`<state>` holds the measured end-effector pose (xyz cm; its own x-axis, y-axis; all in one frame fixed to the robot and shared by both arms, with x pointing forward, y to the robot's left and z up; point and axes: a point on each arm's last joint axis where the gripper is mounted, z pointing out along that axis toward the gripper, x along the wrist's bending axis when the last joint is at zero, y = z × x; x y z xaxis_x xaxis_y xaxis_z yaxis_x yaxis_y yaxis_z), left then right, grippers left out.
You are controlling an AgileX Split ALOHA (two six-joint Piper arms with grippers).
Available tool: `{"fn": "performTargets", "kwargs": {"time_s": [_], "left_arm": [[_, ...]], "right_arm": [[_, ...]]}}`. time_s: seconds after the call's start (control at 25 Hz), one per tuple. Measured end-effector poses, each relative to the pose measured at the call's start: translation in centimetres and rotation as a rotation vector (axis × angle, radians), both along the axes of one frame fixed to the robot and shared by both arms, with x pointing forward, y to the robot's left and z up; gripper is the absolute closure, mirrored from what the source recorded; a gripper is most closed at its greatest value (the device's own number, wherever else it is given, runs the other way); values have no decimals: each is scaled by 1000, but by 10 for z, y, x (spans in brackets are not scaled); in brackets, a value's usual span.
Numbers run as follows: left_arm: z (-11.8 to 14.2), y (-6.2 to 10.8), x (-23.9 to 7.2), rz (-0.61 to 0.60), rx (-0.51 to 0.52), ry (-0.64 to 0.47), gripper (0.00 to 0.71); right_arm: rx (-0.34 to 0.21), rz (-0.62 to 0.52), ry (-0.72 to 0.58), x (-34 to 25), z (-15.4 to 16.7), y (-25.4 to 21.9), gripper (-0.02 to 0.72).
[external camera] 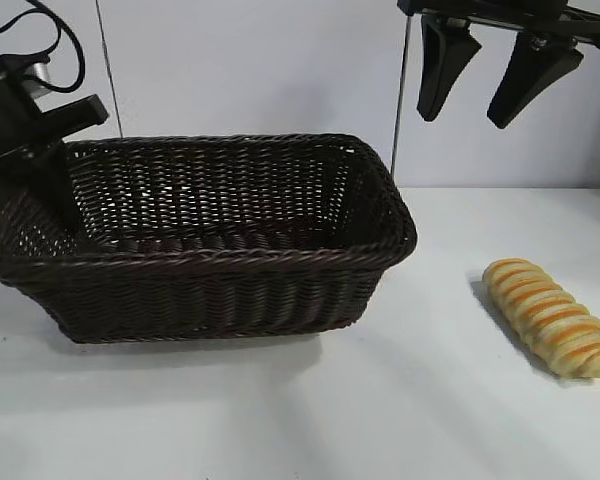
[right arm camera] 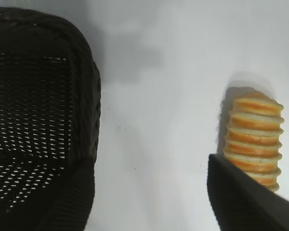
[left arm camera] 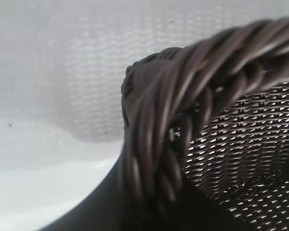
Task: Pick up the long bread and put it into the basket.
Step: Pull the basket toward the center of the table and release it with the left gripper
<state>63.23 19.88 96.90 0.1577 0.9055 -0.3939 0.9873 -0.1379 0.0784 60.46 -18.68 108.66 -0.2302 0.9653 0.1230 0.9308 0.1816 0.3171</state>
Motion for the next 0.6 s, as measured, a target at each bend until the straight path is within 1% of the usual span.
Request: {"fn": "performTargets", "kwargs": {"time_s": [0.2,0.32,0.52,0.6], "left_arm": [[-19,0,4,4,9,32,611],[-27,0,7,14,14,28,611],[-31,0,11,25,17,6,611],[-35,-1,11,26,16,13,611]], "right_arm": [[3,0,1,0,0,0,217],[3,0,1,0,0,0,217],[4,0,1,0,0,0,217],[4,0,0,0,0,0,217]]}}
